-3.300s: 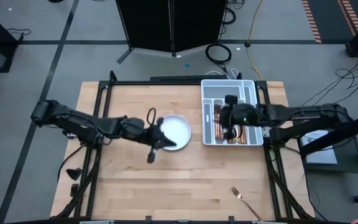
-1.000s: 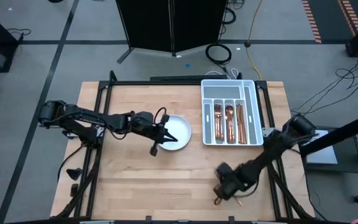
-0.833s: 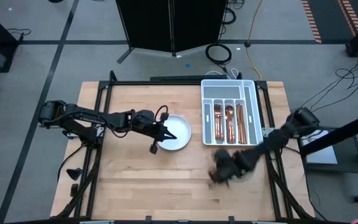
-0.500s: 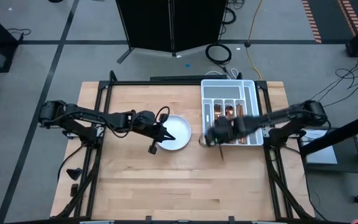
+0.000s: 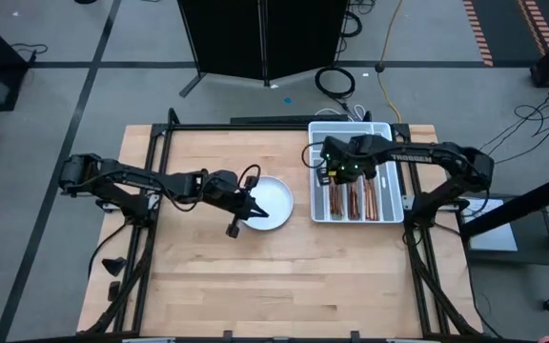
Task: Sort silverware
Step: Put the fork in the silverware tray, then return to Home Position
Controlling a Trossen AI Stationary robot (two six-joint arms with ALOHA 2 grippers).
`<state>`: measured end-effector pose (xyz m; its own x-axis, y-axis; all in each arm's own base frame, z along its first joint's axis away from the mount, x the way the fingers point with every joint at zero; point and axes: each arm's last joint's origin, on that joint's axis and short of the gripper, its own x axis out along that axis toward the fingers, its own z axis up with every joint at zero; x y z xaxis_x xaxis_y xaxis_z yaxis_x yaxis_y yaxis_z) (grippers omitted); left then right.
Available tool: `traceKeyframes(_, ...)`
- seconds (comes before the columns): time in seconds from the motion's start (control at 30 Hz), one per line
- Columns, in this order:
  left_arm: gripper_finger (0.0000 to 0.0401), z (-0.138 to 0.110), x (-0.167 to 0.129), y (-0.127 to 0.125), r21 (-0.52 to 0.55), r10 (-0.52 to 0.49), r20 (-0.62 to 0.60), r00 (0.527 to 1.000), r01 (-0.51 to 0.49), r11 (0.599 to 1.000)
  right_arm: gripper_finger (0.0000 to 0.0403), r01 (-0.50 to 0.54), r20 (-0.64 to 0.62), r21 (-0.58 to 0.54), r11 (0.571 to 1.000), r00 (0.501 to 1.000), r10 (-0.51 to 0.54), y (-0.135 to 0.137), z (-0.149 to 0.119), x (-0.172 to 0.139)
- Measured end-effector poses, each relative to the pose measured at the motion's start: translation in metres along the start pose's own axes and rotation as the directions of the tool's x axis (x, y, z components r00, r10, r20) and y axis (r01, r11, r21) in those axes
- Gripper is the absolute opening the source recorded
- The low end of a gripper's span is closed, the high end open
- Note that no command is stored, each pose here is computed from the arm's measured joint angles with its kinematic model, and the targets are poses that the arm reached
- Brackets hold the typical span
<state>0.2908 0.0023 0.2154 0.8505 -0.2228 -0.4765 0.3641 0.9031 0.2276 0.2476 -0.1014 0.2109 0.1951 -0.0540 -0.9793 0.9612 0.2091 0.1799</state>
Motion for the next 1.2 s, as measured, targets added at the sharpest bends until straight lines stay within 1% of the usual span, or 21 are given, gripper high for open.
traceKeyframes(0.1, 0.0, -0.001, 0.0, 0.0, 0.007, -0.002, -0.006, 1.0, 0.002, 1.0, 0.0, -0.018, 0.005, 0.004, 1.0, 1.0, 0.018, 0.0, 0.006, 0.003)
traceKeyframes(0.3, 0.0, -0.001, 0.0, 0.0, 0.041, -0.006, -0.013, 1.0, 0.006, 0.999, 0.0007, -0.01, 0.01, 0.015, 1.0, 1.0, 0.01, -0.002, 0.014, 0.008)
traceKeyframes(0.4, 0.0, -0.002, 0.0, -0.001, 0.041, -0.01, -0.023, 1.0, 0.011, 0.999, 0.0022, 0.002, -0.003, -0.02, 1.0, 1.0, -0.002, -0.003, 0.014, 0.01)
traceKeyframes(0.47, 0.0, -0.003, 0.0, -0.001, 0.042, -0.009, -0.02, 1.0, 0.01, 0.999, 0.0036, 0.02, -0.014, -0.017, 1.0, 1.0, -0.02, -0.004, 0.012, 0.01)
traceKeyframes(0.73, 0.0, -0.004, 0.0, -0.002, 0.041, -0.014, -0.028, 1.0, 0.015, 0.999, 0.0086, 0.018, -0.009, -0.005, 1.0, 1.0, -0.018, -0.004, 0.013, 0.01)
traceKeyframes(0.8, 0.0, -0.004, 0.0, -0.002, 0.034, -0.012, -0.024, 1.0, 0.013, 0.999, 0.0094, 0.013, -0.004, -0.043, 0.999, 1.0, -0.013, -0.004, 0.012, 0.008)
traceKeyframes(0.87, 0.0, -0.001, 0.0, 0.0, -0.011, 0.001, 0.003, 1.0, -0.001, 1.0, 0.0098, -0.003, 0.027, -0.102, 0.995, 1.0, 0.006, -0.004, 0.01, 0.001)
traceKeyframes(0.97, 0.0, 0.007, -0.009, 0.006, -0.083, 0.041, 0.067, 0.997, -0.035, 0.996, 0.0099, -0.014, 0.163, -0.185, 0.983, 0.986, 0.045, 0.004, 0.002, -0.021)
traceKeyframes(1.03, 0.0, 0.012, -0.016, 0.011, -0.134, 0.075, 0.108, 0.991, -0.06, 0.989, 0.0096, -0.046, 0.261, -0.267, 0.963, 0.958, 0.118, 0.011, -0.007, -0.041)
traceKeyframes(1.1, 0.0, 0.015, -0.025, 0.015, -0.177, 0.098, 0.127, 0.987, -0.075, 0.981, 0.0094, -0.097, 0.341, -0.381, 0.919, 0.91, 0.237, 0.018, -0.02, -0.062)
traceKeyframes(1.13, 0.0, 0.018, -0.031, 0.017, -0.192, 0.116, 0.145, 0.983, -0.087, 0.977, 0.0092, -0.117, 0.365, -0.449, 0.886, 0.881, 0.302, 0.021, -0.028, -0.073)
traceKeyframes(1.2, 0.0, 0.023, -0.042, 0.019, -0.216, 0.145, 0.171, 0.975, -0.106, 0.971, 0.0088, -0.158, 0.372, -0.571, 0.806, 0.825, 0.425, 0.026, -0.046, -0.091)
